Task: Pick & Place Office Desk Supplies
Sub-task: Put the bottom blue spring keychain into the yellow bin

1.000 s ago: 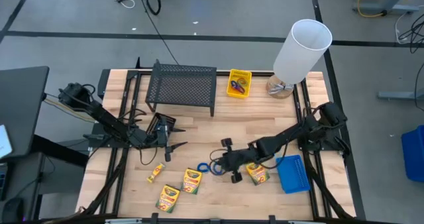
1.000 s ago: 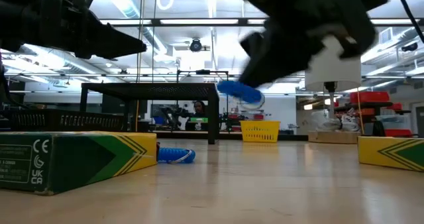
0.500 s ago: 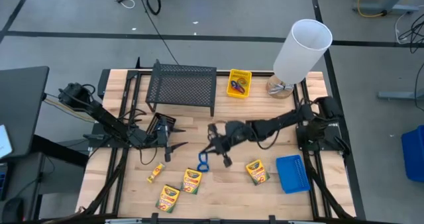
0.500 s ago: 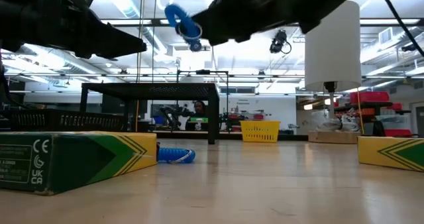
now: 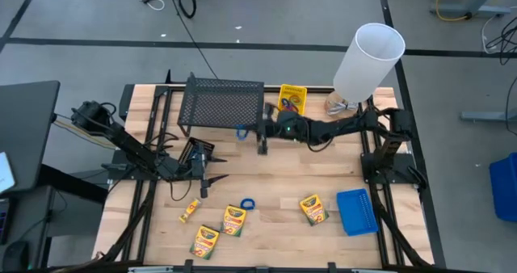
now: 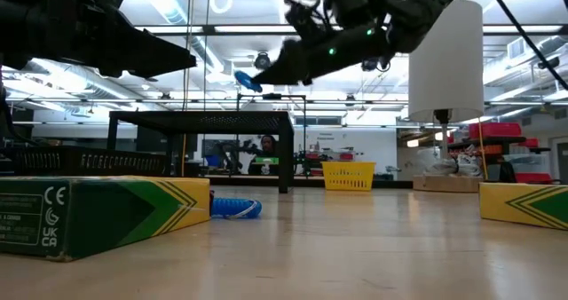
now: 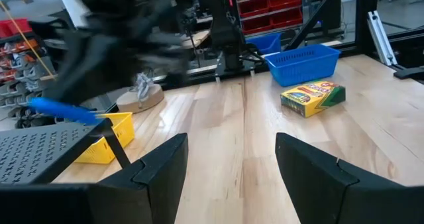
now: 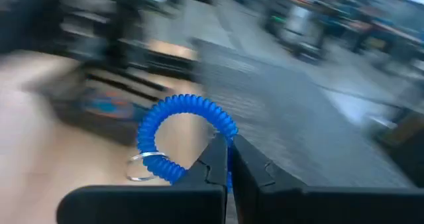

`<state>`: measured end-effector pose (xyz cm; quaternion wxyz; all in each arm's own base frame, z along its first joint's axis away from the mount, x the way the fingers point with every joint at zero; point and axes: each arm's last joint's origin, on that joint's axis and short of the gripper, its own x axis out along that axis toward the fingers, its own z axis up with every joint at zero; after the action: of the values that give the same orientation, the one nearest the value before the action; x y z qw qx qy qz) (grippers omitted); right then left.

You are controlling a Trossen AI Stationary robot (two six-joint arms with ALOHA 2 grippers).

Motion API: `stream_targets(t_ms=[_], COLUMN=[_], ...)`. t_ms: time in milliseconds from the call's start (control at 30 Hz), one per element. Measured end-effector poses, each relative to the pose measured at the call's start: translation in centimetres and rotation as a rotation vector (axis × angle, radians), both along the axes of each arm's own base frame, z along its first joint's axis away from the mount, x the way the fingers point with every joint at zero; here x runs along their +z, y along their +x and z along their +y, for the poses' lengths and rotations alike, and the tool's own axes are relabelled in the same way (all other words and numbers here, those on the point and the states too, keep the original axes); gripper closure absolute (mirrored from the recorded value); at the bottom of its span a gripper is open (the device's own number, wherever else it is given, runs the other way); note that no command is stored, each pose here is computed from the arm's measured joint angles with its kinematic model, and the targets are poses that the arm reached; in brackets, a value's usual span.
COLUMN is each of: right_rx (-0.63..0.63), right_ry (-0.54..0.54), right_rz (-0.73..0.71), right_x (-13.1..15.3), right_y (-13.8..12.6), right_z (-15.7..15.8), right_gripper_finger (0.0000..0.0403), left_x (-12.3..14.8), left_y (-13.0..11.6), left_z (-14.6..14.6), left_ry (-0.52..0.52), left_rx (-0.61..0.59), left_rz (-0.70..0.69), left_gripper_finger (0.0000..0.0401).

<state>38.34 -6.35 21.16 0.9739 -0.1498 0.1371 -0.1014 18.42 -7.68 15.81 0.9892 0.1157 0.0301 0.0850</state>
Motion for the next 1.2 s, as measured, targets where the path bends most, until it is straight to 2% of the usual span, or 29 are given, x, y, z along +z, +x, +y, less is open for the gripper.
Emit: stream_targets(t_ms=[167,267,367,467,533,700,867,1000,1100,1200], right_rx=[-0.261,-0.472,-0.666,-0.785,-0.819,-0.837,-0.860,-0.859,-0.875,-0.838], right_ry=[-0.051,-0.135,-0.228,-0.270,-0.246,-0.100,-0.059,0.036,0.065,0.117], right_rz=[-0.008,0.015,0.094,0.198,0.250,0.349,0.396,0.458,0.504,0.510], right_x=[1.2,2.4,3.0,2.6,2.0,0.2,-0.3,-1.2,-2.2,-3.1], right_y=[-1.1,-2.2,-3.3,-4.2,-4.7,-6.1,-7.1,-8.2,-9.0,-9.6], right_z=[-2.6,-3.6,-4.5,-5.5,-6.3,-8.3,-9.6,-11.0,-11.7,-12.0], right_gripper_finger=[0.0399,0.0399,0.0399,0.0399,0.0399,0.0399,0.0399,0.0399,0.0399,0.0399], left_x=[0.0,0.0,0.0,0.0,0.0,0.0,0.0,0.0,0.0,0.0], left_y=[0.0,0.0,0.0,0.0,0.0,0.0,0.0,0.0,0.0,0.0], left_z=[0.0,0.0,0.0,0.0,0.0,0.0,0.0,0.0,0.0,0.0], left_ry=[0.000,-0.005,-0.006,-0.007,-0.006,-0.007,-0.006,-0.005,-0.006,-0.006], left_rx=[0.000,0.000,0.000,-0.003,-0.006,-0.007,-0.007,-0.007,-0.007,-0.009], left_rz=[0.000,-0.001,-0.002,-0.002,-0.002,-0.003,-0.003,-0.002,-0.003,-0.003], left_gripper_finger=[0.0167,0.0167,0.0167,0.0167,0.0167,0.0167,0.0167,0.0167,0.0167,0.0167])
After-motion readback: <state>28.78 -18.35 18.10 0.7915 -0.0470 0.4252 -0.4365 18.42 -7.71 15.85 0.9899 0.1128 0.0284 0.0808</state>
